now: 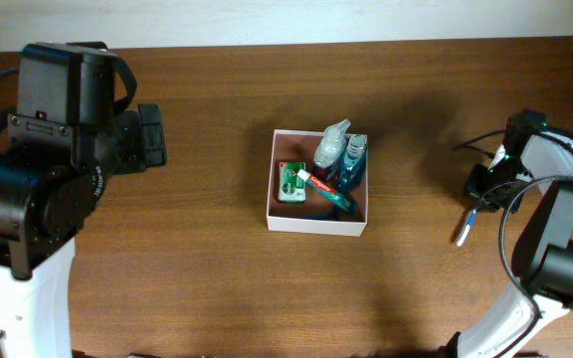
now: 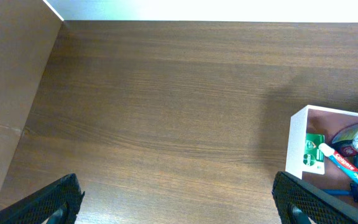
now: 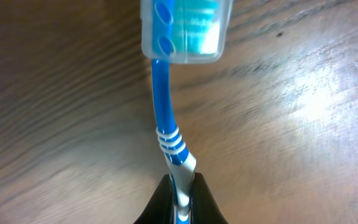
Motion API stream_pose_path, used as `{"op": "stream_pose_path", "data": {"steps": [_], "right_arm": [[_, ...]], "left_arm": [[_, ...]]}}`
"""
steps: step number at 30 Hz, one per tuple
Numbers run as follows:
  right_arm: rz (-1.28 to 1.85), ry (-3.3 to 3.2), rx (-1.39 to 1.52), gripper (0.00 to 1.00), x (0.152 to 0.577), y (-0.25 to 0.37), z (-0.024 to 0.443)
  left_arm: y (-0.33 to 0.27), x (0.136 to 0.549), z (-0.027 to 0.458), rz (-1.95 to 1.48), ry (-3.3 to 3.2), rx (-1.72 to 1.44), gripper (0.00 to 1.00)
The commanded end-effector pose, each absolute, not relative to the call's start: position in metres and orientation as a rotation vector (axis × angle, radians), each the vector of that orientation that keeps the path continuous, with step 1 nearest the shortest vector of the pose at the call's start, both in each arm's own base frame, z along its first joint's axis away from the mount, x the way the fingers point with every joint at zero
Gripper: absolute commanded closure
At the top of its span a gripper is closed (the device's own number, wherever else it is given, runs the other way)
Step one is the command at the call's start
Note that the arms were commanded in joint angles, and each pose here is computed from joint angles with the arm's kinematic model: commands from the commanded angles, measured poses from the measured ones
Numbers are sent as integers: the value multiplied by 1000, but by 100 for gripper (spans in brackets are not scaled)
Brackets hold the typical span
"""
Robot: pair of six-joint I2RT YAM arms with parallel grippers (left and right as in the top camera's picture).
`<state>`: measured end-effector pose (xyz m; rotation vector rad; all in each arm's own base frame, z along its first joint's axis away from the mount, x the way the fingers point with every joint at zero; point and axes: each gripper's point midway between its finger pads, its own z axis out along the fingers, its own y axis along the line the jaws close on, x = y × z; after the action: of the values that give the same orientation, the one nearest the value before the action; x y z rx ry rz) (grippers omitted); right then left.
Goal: Pack container
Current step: 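Grasp the blue toothbrush with the right gripper, then place the toothbrush into the box and release it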
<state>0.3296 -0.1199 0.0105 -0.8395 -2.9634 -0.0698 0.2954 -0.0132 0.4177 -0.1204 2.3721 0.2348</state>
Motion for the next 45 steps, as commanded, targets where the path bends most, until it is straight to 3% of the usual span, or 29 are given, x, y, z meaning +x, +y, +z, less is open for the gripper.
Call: {"op": "stream_pose_path", "data": {"steps": [1, 6, 9, 14, 17, 26, 32, 33, 34, 36, 41, 44, 45], "right_arm": [[-121, -3195, -718, 96, 352, -92, 84], [-230, -3485, -254, 96, 361, -12, 174], [-279, -3609, 316, 96, 352, 61, 216], [-275, -3417, 1318, 96, 323, 156, 224], [-106, -3217, 1721, 96, 318, 180, 211], [-12, -2945, 2032, 96, 354, 204, 149], [-23, -2866, 1995, 96, 359, 208, 109], [-22, -2866, 1993, 84, 360, 208, 107], [-23, -2873, 1989, 54, 361, 209, 107], [-23, -2926, 1942, 35, 363, 209, 115], [-54, -3182, 1729, 25, 370, 209, 175], [-111, -3339, 1609, 1, 366, 207, 231], [-131, -3382, 1570, 1, 364, 206, 248]], "left_arm": [[-8, 294, 422, 261, 2358, -117, 1], [-9, 294, 422, 261, 2358, -117, 1], [-8, 294, 422, 261, 2358, -117, 1], [-8, 294, 422, 261, 2358, -117, 1], [-8, 294, 422, 261, 2358, -117, 1], [-8, 294, 422, 261, 2358, -117, 1], [-8, 294, 422, 261, 2358, -117, 1], [-9, 294, 422, 261, 2358, -117, 0], [-8, 294, 422, 261, 2358, -117, 1], [-9, 294, 422, 261, 2358, -117, 1], [-8, 294, 422, 261, 2358, -117, 1], [-9, 294, 422, 261, 2358, -117, 1], [-9, 294, 422, 261, 2358, -117, 1]]}}
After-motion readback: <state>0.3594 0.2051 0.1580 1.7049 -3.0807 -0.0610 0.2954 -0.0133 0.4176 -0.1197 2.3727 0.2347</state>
